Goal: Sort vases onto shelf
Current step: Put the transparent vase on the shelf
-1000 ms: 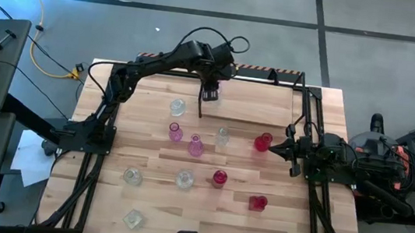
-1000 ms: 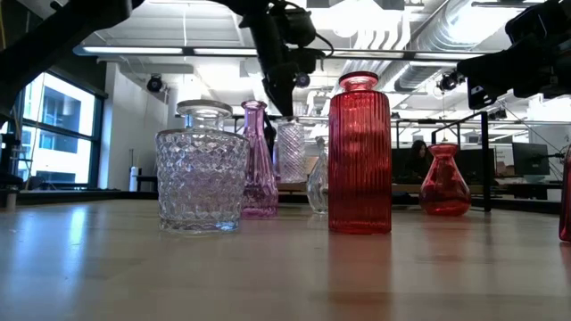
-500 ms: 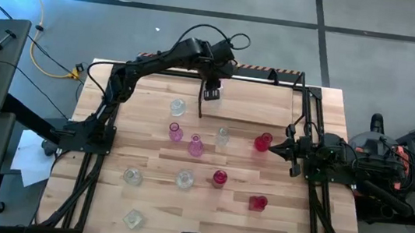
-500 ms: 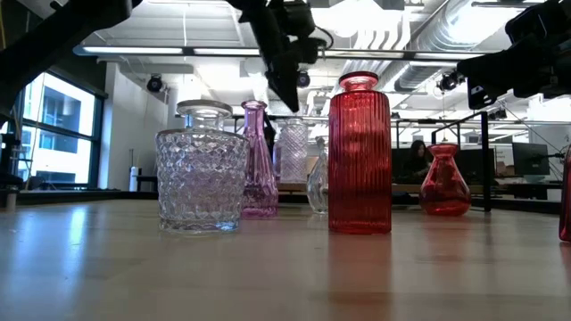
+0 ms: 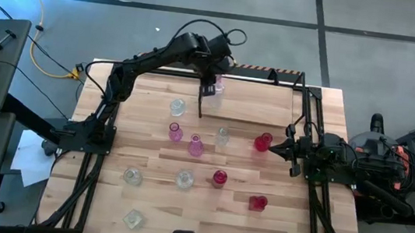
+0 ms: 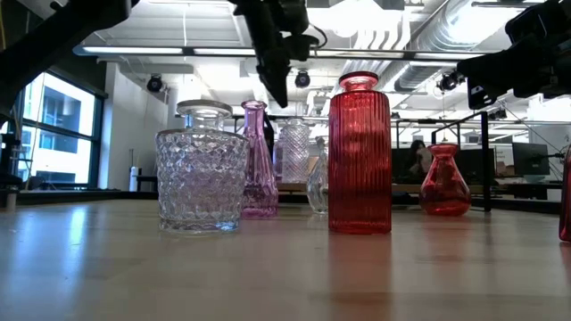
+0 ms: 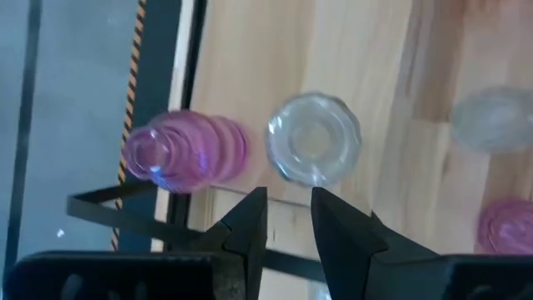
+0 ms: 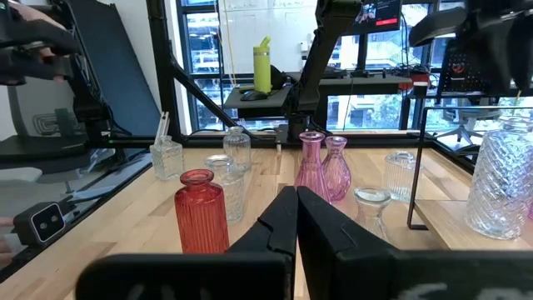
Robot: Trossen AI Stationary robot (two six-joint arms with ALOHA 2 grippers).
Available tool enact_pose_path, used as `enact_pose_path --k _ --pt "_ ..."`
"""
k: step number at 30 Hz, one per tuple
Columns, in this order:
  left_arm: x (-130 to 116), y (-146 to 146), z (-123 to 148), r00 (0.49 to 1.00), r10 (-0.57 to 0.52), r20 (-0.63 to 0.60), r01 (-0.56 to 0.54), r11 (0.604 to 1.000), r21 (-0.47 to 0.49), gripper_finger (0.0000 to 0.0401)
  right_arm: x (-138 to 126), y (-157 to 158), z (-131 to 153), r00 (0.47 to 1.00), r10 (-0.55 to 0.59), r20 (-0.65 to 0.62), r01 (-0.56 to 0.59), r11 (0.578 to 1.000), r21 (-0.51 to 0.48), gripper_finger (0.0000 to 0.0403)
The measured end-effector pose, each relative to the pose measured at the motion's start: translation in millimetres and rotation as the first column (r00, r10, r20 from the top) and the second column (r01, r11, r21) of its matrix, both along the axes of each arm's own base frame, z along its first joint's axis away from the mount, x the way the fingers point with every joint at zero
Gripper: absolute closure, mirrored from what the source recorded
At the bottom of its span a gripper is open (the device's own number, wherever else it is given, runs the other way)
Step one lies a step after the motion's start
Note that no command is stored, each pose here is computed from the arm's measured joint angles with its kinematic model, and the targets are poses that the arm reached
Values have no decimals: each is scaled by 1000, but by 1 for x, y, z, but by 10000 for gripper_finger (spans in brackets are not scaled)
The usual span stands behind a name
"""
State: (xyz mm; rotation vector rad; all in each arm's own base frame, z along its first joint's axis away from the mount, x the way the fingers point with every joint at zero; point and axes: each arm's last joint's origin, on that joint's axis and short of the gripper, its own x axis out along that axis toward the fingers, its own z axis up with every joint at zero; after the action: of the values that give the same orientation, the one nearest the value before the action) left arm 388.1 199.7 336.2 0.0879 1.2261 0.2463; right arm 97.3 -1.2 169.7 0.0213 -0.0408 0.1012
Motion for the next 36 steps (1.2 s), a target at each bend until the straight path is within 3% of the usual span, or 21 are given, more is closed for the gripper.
enact_pose_path --k 10,26,36 --pt "3 -4 -4 999 -34 -27 34 999 0 397 0 0 0 1000 0 -1 0 1000 0 402" --pt "15 3 -33 993 -7 -114 9 1000 19 401 0 0 0 1000 0 0 0 1000 0 402" --pt "20 8 -39 995 -11 -97 13 1000 21 401 0 0 0 1000 0 0 0 1000 0 402"
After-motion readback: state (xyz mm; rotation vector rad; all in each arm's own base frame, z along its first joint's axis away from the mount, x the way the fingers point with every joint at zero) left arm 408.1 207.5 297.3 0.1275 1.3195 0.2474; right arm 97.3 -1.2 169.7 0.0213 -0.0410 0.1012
